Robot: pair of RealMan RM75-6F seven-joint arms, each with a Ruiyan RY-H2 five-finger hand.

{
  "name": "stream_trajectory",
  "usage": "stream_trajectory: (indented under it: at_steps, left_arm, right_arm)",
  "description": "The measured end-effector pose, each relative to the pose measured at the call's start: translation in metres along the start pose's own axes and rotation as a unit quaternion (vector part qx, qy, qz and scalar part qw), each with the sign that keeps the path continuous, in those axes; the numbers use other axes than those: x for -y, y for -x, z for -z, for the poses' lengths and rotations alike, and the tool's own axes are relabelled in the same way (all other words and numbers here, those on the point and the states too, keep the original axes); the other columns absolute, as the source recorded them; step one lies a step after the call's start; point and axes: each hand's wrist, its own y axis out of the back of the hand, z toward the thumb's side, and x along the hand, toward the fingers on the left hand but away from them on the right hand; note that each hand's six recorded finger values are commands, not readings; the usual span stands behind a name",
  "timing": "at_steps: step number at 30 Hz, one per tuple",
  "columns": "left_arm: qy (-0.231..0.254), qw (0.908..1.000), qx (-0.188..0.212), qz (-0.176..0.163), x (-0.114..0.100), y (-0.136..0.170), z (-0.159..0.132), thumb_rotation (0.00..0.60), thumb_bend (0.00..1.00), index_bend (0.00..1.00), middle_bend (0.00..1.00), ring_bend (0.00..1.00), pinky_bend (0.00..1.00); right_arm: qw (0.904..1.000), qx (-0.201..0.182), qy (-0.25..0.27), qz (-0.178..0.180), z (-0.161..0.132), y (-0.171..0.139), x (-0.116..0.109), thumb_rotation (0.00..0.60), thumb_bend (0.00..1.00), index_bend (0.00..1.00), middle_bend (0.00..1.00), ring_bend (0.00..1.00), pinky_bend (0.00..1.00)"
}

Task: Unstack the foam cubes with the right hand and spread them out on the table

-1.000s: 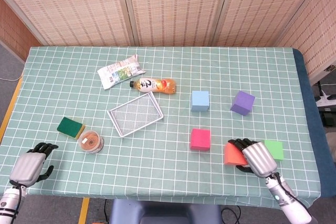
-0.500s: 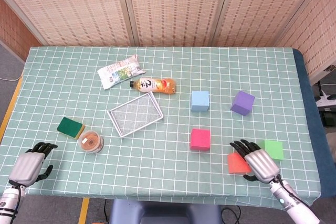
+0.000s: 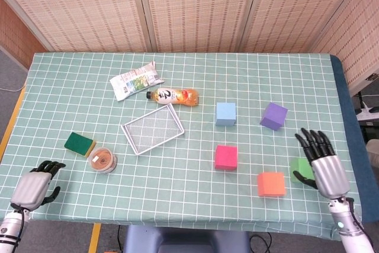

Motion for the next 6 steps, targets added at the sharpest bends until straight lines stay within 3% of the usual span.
stream_trajectory:
  at_steps: [2,6]
  left_arm:
    - [0.0,1.0,-0.001,0.002,0.0005,-0.0001,-0.0003,0.6,0.42,0.23,0.21,0.15,0.4]
    - [0.001,1.0,0.0,-0.005,-0.0024,0.0004,-0.0007,0.6,0.42,0.23,0.21,0.15,0.4]
  right_arm:
    - [0.9998,0.014,0.003,0.017,0.0078,0.0003,-0.0052,0.6,0.02,0.0,0.0,0.0,0.05]
    - [0.9992,0.029,0.019,0.018,0.011,-0.0052,-0.0071,0.6,0.02,0.0,0.0,0.0,0.05]
